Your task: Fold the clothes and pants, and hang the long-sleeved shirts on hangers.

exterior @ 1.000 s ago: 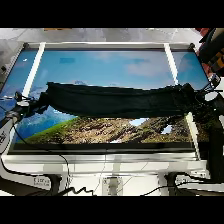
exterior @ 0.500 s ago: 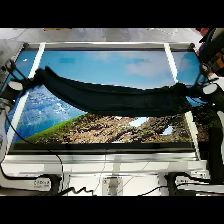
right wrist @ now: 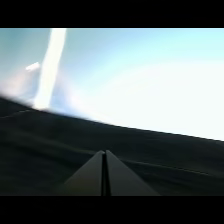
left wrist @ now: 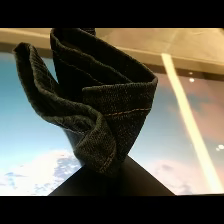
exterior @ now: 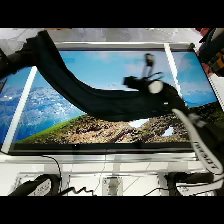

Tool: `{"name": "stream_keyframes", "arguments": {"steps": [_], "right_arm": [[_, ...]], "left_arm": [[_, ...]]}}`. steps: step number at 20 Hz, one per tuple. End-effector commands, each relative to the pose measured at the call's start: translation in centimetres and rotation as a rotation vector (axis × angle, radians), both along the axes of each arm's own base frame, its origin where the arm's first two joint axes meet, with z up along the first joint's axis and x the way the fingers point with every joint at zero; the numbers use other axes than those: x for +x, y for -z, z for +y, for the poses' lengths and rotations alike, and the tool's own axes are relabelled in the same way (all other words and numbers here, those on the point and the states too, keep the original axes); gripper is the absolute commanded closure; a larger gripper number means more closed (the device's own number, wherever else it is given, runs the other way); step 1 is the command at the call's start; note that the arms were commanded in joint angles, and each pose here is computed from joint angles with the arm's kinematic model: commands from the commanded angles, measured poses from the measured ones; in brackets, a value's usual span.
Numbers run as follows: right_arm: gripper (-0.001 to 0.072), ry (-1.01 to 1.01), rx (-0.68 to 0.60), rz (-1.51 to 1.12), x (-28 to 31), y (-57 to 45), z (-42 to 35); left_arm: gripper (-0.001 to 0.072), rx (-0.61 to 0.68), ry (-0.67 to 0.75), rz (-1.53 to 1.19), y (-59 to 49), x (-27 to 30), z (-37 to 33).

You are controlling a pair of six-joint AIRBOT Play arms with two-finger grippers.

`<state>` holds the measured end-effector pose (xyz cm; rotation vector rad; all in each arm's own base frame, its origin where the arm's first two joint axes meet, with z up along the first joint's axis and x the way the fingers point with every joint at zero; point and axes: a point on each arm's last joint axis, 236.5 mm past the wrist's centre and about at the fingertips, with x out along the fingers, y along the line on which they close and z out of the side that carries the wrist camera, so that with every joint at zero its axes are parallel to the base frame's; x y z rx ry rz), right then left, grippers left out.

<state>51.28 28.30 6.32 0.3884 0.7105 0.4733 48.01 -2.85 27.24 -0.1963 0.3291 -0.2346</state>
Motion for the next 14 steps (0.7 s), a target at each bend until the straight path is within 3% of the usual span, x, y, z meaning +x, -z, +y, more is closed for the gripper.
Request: {"name": "stream_keyframes", "arguments": {"steps": [1, 4, 7, 11, 14], "right_arm": [[0.067, -0.191, 0.105, 0.079, -5.4, 0.8, 14.6], [0.067, -0.341, 0.122, 0.09, -10.7, 0.7, 22.2], [0.067, -0.413, 0.113, 0.085, -13.9, 0.5, 24.9], [0.067, -0.453, 0.038, 0.147, -14.3, 2.2, 23.2], [0.067, -0.405, -0.082, 0.152, -10.2, 3.6, 17.8]], "left_arm": [[0.068, -0.005, 0.073, -0.028, -2.5, -2.7, -3.1], [0.0681, -0.003, 0.124, 0.011, -1.2, -2.7, -5.1], [0.068, -0.004, 0.166, 0.064, 0.7, -2.3, -6.6], [0.068, -0.01, 0.201, 0.114, 2.9, -1.5, -8.2], [0.068, -0.049, 0.239, 0.158, 4.6, -1.0, -10.1]]}}
